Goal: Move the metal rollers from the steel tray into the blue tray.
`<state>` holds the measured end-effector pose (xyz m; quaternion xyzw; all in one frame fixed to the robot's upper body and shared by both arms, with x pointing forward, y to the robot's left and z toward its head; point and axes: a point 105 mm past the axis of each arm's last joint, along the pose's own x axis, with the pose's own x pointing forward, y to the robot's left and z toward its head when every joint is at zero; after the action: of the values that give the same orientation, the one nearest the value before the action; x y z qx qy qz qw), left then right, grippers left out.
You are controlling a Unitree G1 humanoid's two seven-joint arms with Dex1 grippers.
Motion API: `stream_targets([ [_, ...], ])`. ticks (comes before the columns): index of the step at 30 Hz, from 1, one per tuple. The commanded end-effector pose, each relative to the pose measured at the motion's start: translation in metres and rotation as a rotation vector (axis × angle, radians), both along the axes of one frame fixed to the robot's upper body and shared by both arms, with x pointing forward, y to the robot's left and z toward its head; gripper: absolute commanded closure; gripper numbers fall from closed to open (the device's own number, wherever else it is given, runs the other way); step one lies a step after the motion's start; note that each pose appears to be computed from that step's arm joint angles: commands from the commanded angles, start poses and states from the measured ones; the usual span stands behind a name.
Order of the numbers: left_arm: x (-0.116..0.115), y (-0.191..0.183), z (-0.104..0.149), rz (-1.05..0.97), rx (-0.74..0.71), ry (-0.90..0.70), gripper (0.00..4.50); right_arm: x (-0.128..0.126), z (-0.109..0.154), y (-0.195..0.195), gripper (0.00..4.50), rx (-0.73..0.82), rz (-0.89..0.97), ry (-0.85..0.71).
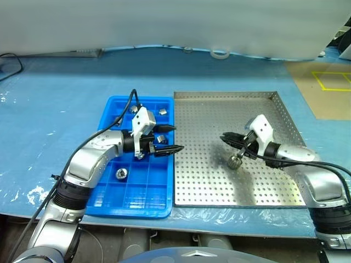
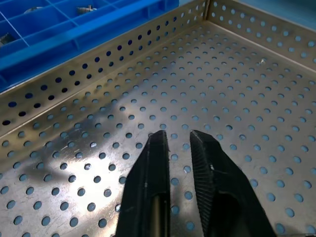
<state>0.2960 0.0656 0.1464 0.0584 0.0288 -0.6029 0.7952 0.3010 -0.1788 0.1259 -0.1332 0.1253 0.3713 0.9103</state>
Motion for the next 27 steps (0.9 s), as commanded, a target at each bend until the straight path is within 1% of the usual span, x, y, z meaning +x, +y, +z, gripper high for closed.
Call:
stream_targets([
  [1,0.0,-0.001,0.001,-0.022,-0.005,-0.031,0.69,-0.007,0.003,-0.002,2.59,0.004,0.003,0.043],
  [6,0.003,0.003,-0.003,-0.026,-0.003,-0.036,0.69,-0.029,0.004,-0.015,2.59,-0.001,0.025,0.125],
  [10,0.002,0.003,-0.003,-0.03,-0.001,-0.041,0.69,-0.043,0.013,-0.017,2.59,0.003,0.058,0.121],
  [13,0.0,-0.001,0.0,-0.038,-0.01,-0.044,0.69,-0.043,0.013,-0.018,2.03,-0.016,0.054,0.1],
  [16,0.0,-0.003,0.001,-0.041,-0.013,-0.047,0.69,-0.048,0.002,-0.014,1.02,-0.044,0.079,0.133],
  [19,0.001,-0.004,0.002,-0.041,-0.01,-0.05,0.69,-0.046,-0.015,-0.016,0.03,-0.108,0.05,0.162],
  [24,0.001,-0.004,0.003,-0.042,-0.007,-0.052,0.69,-0.043,-0.018,-0.013,0.03,-0.102,0.046,0.166],
  [27,0.0,-0.005,0.001,-0.043,-0.002,-0.052,0.69,-0.044,-0.025,-0.016,0.03,-0.134,0.044,0.184],
])
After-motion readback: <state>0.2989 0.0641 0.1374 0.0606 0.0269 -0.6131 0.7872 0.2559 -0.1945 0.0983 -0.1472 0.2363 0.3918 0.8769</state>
